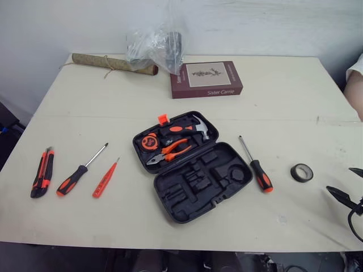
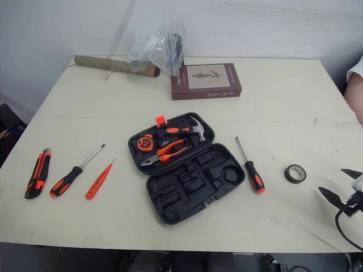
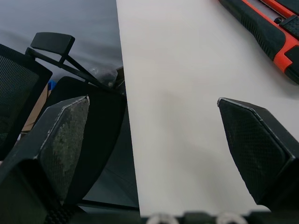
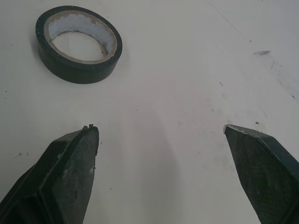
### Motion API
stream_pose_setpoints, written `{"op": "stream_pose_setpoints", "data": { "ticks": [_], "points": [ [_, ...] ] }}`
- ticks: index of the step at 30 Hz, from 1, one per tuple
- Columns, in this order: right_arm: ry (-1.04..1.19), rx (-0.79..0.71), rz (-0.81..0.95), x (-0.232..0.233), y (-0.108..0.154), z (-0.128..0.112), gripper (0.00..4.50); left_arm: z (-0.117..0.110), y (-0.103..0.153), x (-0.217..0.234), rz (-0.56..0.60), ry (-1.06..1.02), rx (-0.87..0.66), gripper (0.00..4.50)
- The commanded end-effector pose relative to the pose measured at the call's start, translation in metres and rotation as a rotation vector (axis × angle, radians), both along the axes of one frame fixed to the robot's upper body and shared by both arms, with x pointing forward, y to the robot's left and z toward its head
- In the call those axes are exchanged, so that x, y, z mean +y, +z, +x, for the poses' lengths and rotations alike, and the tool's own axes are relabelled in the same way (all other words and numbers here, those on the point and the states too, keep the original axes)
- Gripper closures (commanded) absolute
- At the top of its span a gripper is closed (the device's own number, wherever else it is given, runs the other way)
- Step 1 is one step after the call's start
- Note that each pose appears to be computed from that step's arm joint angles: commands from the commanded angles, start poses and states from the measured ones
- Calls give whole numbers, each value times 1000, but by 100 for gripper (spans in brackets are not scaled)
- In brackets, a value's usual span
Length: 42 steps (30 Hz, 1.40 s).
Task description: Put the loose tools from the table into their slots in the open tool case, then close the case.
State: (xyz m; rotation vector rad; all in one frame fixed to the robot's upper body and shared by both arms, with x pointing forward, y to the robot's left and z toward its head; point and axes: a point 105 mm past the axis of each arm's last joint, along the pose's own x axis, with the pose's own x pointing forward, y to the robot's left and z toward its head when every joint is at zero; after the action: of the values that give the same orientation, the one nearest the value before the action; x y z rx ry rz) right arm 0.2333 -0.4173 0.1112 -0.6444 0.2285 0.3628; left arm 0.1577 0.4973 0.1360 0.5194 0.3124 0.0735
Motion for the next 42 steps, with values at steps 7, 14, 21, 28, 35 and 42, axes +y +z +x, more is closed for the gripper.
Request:
{"op": "stream_pose_setpoints", "data": {
  "ticks": [7,14,21,28,35,42],
  "points": [
    [58,-65,58,9,19,10,0,10,23,-21,-165,-147,-110,1],
    [361,-37,164,77,55,42,0,30,23,-125,-309,-541,-12,1],
    [539,33,110,147,68,82,0,58,13,-229,-286,-731,25,1],
    [498,-22,-12,185,79,138,26,84,-11,-270,-279,-695,69,26],
    [484,-6,-111,208,63,169,349,97,-35,-303,-338,-697,142,327],
    [559,15,-90,242,42,174,450,113,-41,-330,-355,-744,159,444]
  ]
}}
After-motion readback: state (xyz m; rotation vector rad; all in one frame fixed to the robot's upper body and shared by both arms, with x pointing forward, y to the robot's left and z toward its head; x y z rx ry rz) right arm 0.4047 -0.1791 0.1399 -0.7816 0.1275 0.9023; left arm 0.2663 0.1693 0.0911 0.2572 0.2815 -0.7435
